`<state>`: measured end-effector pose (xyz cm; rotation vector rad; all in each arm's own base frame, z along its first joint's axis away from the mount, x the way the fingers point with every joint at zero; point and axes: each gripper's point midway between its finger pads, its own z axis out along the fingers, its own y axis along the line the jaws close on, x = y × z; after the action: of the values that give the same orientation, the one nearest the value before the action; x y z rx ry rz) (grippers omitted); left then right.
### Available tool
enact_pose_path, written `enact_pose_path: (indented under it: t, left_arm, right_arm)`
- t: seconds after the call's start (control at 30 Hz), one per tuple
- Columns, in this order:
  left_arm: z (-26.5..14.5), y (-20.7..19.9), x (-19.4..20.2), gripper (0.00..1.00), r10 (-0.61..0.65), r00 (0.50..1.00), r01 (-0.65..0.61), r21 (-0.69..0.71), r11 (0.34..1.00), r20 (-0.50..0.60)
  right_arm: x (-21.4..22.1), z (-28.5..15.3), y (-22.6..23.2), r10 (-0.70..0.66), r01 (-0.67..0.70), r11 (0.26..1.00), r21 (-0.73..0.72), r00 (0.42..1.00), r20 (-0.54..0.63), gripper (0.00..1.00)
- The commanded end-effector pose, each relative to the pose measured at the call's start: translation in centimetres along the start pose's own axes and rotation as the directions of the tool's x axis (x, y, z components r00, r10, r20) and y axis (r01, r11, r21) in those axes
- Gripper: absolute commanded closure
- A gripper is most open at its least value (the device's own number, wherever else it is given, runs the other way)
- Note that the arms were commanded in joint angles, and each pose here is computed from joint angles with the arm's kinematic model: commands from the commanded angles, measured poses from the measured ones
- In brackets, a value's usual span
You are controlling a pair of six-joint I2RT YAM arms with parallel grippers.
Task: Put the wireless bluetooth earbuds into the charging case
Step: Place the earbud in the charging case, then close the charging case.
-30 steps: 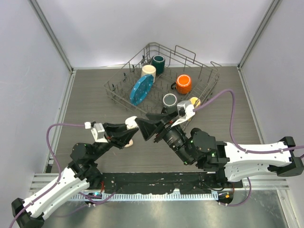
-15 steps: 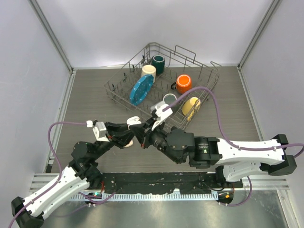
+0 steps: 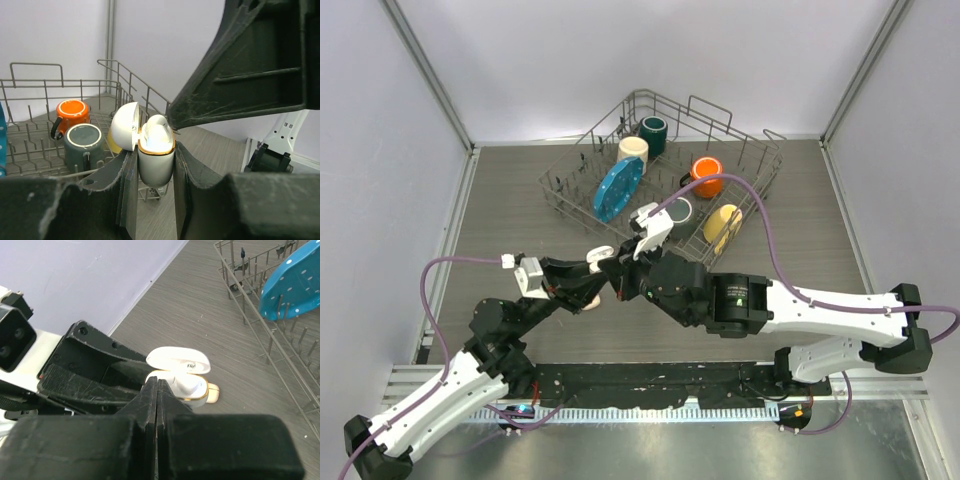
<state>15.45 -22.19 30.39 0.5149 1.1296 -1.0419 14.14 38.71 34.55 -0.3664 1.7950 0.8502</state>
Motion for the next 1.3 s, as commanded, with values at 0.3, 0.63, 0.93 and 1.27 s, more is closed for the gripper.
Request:
enact_pose_path:
  t: [0.3,0.63,0.93,1.27]
  left_arm:
    - [0.4,-1.1,-3.4,1.00,0.024,0.995,-0.029,0.041,0.999,0.097]
    - [0.4,-1.0,-2.6,1.00,0.016,0.998,-0.019,0.040,0.999,0.068]
    - [0.3,-3.5,-1.8,1.00,-0.030,1.000,0.028,0.178,0.984,0.007]
    - [0.7,-5.9,-1.5,1.00,-0.017,0.998,0.034,0.320,0.947,-0.056]
  right_arm:
    - [-1.9,0.2,0.9,0.080,-0.079,0.994,-0.080,0.997,0.008,0.98]
    - [-6.2,-2.4,-0.5,0.129,-0.119,0.990,-0.076,0.980,0.151,0.58]
    - [-5.5,-1.6,-7.5,0.294,-0.310,0.945,0.105,0.945,0.144,0.36]
    - [-4.0,0.4,-5.8,0.257,-0.257,0.966,0.031,0.966,0.003,0.31]
